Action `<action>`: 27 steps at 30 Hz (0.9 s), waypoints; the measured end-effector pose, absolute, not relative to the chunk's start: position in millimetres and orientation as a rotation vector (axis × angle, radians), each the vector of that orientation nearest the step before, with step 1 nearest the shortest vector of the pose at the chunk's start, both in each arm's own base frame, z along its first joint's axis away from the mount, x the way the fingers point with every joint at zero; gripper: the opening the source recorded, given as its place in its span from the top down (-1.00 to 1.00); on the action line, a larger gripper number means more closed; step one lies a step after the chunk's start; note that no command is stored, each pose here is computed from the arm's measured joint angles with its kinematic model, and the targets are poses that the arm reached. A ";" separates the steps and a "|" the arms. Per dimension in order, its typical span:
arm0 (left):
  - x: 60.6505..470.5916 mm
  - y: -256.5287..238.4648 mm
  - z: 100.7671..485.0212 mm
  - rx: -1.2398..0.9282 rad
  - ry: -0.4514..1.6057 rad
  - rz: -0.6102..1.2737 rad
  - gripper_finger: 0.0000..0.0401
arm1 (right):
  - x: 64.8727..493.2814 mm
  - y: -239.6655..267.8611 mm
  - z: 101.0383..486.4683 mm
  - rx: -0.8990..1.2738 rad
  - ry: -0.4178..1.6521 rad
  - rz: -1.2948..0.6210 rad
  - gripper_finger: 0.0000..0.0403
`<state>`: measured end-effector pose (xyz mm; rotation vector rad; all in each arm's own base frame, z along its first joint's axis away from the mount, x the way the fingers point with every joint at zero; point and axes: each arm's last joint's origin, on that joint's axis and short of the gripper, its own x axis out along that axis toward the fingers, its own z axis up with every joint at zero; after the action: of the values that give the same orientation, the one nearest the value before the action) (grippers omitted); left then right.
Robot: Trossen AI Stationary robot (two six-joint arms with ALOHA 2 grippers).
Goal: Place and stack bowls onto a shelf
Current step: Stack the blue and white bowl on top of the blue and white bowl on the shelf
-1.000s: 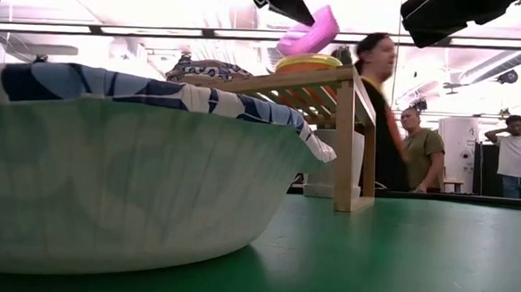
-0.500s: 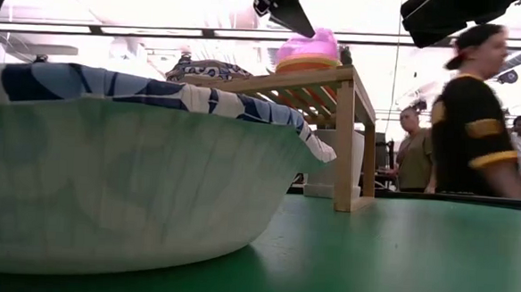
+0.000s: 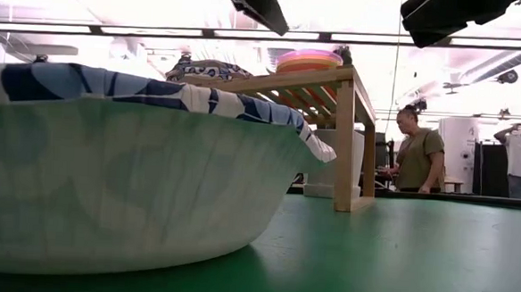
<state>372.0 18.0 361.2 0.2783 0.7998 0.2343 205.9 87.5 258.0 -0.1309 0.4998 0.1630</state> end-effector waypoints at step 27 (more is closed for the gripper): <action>314.7 -125.5 228.9 -0.195 1.262 0.123 0.12 | 206.4 87.6 258.9 -0.115 0.490 0.160 0.94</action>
<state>314.7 -125.5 228.9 -0.1950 1.2622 0.1232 206.4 87.6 258.9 -0.1151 0.4903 0.1600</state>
